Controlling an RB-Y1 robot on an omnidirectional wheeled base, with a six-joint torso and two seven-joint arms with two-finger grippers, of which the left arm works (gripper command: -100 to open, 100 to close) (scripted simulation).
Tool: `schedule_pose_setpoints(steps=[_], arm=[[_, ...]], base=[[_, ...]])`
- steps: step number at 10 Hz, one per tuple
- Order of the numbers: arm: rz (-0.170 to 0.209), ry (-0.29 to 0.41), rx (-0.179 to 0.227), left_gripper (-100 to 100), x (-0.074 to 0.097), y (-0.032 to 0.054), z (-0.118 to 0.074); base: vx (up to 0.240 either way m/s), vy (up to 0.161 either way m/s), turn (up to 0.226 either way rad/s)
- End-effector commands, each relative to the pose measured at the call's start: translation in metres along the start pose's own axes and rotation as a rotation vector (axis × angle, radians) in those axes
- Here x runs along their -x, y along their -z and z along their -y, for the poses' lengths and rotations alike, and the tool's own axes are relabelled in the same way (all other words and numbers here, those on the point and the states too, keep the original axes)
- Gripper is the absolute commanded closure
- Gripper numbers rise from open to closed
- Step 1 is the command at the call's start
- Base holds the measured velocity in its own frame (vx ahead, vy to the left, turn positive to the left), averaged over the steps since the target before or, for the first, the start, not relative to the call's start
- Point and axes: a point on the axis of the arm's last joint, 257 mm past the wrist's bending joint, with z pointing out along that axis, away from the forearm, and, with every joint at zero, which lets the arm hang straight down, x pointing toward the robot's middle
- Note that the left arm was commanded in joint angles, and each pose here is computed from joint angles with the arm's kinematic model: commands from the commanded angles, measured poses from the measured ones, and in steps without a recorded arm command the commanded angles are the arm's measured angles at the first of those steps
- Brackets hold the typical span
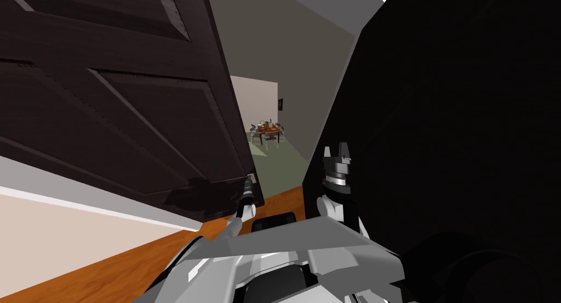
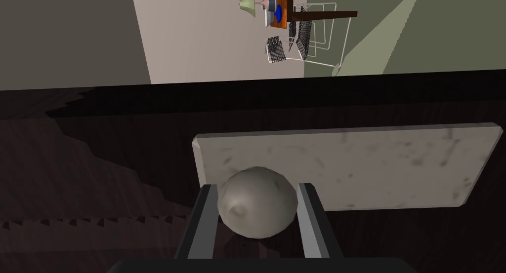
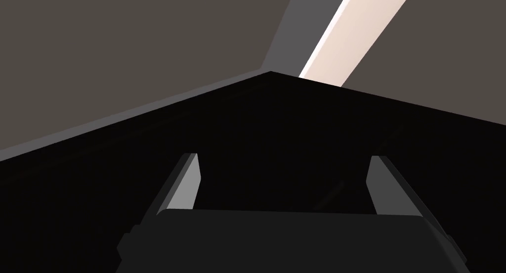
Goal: Pull the door open
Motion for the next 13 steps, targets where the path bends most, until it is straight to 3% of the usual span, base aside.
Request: schedule_pose_setpoints(steps=[1,4,7,13], arm=[[0.011,-0.011,0.001,100,0.011,0.001,-0.001],[0.008,-0.017,0.0,100,0.015,0.0003,-0.001],[0.008,-0.017,0.0,100,0.015,0.0003,-0.001],[-0.003,-0.034,-0.003,100,0.027,-0.0023,-0.001]], base=[[-0.219,0.018,-0.031],[-0.174,0.012,-0.009],[-0.011,-0.002,0.007],[-0.112,-0.001,0.014]])
